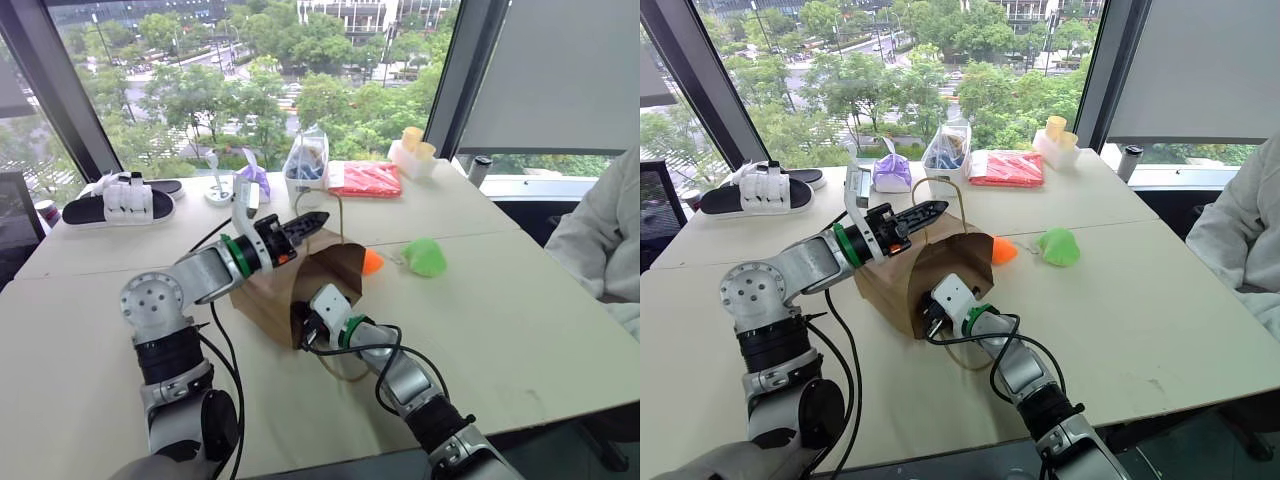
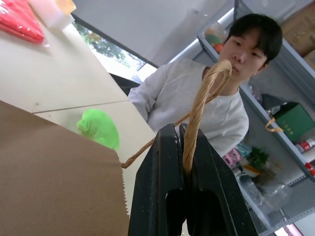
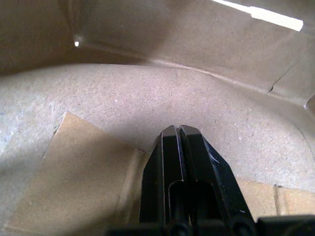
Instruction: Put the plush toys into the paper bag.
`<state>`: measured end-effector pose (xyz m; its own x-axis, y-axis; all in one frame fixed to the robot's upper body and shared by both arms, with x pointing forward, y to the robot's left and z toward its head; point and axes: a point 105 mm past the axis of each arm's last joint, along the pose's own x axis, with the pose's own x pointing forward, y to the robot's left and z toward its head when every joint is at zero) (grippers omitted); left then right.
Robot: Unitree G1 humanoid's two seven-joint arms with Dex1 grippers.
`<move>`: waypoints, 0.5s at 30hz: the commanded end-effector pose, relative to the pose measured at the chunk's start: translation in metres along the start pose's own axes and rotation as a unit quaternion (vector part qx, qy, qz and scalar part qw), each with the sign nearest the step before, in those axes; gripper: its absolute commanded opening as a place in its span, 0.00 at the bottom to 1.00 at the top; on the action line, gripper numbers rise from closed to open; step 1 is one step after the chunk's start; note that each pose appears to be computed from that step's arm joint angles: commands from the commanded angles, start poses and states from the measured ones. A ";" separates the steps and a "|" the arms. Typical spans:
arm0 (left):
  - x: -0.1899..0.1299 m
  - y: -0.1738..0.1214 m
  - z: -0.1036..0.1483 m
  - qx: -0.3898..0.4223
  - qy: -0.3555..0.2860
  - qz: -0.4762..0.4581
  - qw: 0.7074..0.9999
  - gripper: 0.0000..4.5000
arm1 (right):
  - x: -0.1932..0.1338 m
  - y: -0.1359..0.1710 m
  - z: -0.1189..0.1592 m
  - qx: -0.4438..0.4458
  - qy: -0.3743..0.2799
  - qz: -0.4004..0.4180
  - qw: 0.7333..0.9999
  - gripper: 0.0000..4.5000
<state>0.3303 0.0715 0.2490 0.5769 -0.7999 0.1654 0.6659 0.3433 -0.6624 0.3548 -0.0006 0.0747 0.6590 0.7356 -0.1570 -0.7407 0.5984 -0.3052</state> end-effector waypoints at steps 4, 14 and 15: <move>-0.006 -0.009 0.007 0.014 -0.020 -0.007 1.000 0.02 | -0.004 -0.011 0.022 0.008 -0.051 -0.027 0.998 0.00; -0.014 -0.001 0.004 0.014 -0.004 0.010 1.000 0.02 | -0.107 -0.024 0.095 0.052 -0.207 -0.113 0.970 0.00; -0.015 0.000 0.004 0.014 -0.002 0.011 1.000 0.02 | -0.117 -0.035 0.100 0.082 -0.213 -0.135 0.964 0.00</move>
<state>0.3271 0.0854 0.2441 0.6082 -0.7833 0.1287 0.6456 0.3938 -0.6543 0.2962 -0.0625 0.1613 0.7383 0.6400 0.2130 -0.6138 0.7684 -0.1812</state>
